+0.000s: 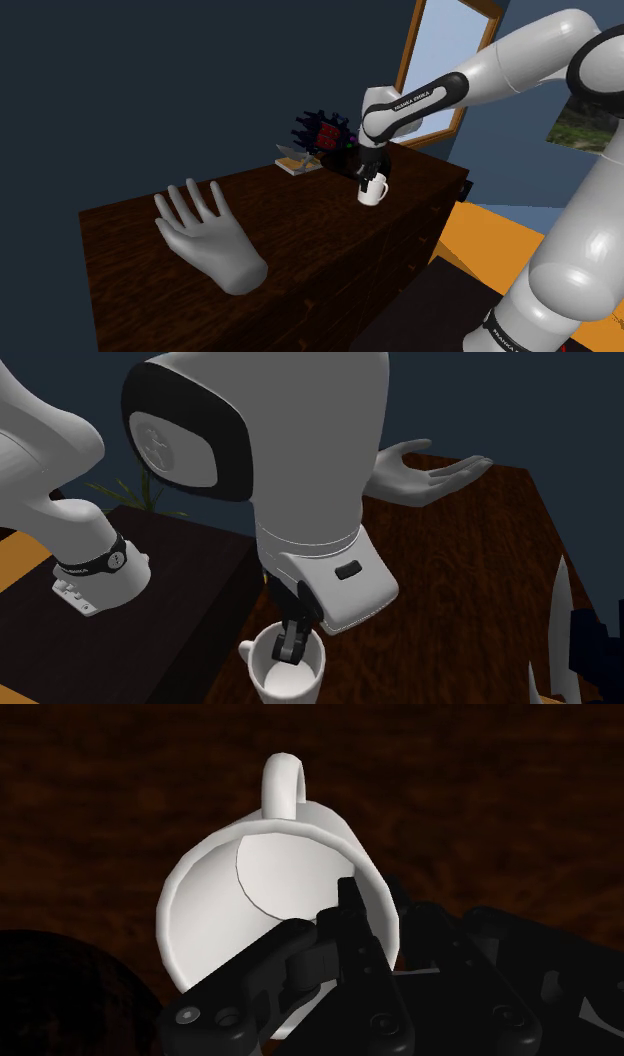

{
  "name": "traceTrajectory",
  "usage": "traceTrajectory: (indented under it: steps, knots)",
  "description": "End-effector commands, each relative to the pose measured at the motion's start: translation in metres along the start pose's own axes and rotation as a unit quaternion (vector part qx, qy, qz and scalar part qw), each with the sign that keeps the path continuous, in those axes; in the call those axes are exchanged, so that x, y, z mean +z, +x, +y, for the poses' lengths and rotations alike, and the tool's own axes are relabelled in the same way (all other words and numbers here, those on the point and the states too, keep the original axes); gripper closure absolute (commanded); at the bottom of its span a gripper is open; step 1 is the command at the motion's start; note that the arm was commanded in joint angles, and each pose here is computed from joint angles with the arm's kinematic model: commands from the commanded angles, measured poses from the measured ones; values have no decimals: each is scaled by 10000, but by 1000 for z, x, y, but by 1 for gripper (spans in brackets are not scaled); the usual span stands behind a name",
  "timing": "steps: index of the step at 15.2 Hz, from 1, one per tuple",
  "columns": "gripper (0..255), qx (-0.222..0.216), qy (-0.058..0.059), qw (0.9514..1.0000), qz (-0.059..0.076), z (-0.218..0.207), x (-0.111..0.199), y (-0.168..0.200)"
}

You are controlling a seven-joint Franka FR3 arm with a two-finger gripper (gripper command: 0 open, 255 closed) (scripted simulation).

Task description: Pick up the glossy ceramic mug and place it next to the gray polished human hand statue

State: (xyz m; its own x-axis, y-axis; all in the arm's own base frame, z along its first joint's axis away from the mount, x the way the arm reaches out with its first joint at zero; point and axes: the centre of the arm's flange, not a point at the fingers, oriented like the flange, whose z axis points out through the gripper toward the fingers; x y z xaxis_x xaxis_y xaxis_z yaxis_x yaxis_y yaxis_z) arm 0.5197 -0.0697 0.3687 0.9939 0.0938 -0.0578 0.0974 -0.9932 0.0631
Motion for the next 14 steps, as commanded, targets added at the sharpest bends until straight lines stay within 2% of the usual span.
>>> traceTrajectory:
  steps: [1, 14]
  knots:
    - [255, -1, 0, 10000, 0, 1, -10, -1]
    - [255, -1, 0, 10000, 0, 6, -79, -5]
